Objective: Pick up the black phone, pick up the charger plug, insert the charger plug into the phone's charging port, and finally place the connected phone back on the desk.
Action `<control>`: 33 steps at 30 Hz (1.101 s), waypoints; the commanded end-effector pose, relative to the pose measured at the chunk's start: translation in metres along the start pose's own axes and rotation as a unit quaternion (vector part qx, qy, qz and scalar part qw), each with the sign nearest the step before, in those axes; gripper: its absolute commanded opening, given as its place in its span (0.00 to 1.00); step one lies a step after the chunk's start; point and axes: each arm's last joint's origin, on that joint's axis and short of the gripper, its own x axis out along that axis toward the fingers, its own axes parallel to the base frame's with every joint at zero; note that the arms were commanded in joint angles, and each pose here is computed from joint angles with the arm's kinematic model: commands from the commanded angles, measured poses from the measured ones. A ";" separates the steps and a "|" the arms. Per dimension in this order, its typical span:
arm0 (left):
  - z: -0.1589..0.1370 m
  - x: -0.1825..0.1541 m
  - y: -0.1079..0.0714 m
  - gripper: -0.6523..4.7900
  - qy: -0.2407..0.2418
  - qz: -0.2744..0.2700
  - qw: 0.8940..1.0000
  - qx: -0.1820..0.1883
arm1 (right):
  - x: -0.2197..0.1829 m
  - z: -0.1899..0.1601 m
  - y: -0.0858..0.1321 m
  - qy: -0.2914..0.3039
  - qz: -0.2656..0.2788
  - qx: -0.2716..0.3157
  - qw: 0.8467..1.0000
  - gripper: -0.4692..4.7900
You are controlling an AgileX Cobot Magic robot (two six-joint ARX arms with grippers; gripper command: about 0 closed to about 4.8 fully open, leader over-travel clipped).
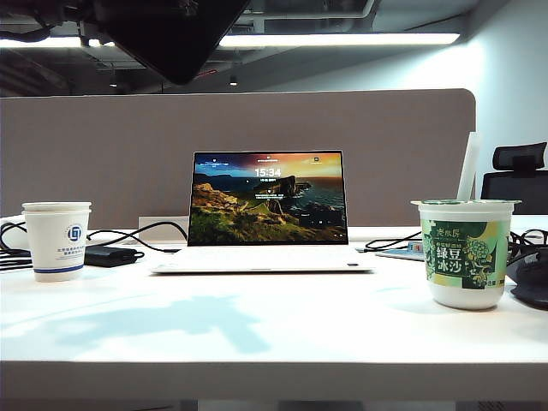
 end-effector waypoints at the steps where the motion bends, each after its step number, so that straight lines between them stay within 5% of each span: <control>1: 0.008 0.000 -0.002 0.11 -0.017 -0.018 0.999 0.023 | -0.007 0.008 0.001 -0.025 0.018 -0.011 0.999 0.09; 9: 0.012 -0.001 -0.005 0.11 -0.030 -0.071 0.996 0.044 | -0.019 0.015 0.000 -0.059 0.089 -0.009 0.994 0.11; 20: 0.022 -0.002 -0.007 0.11 -0.065 -0.078 0.990 0.097 | -0.029 0.013 -0.008 -0.043 0.091 -0.003 0.995 0.09; 25: 0.026 -0.002 -0.007 0.11 -0.076 -0.080 0.989 0.094 | -0.031 0.011 -0.006 -0.039 0.145 0.010 0.989 0.64; 33: 0.027 -0.003 -0.010 0.11 -0.078 -0.113 0.986 0.098 | -0.030 0.015 -0.006 -0.072 0.217 0.039 0.973 0.67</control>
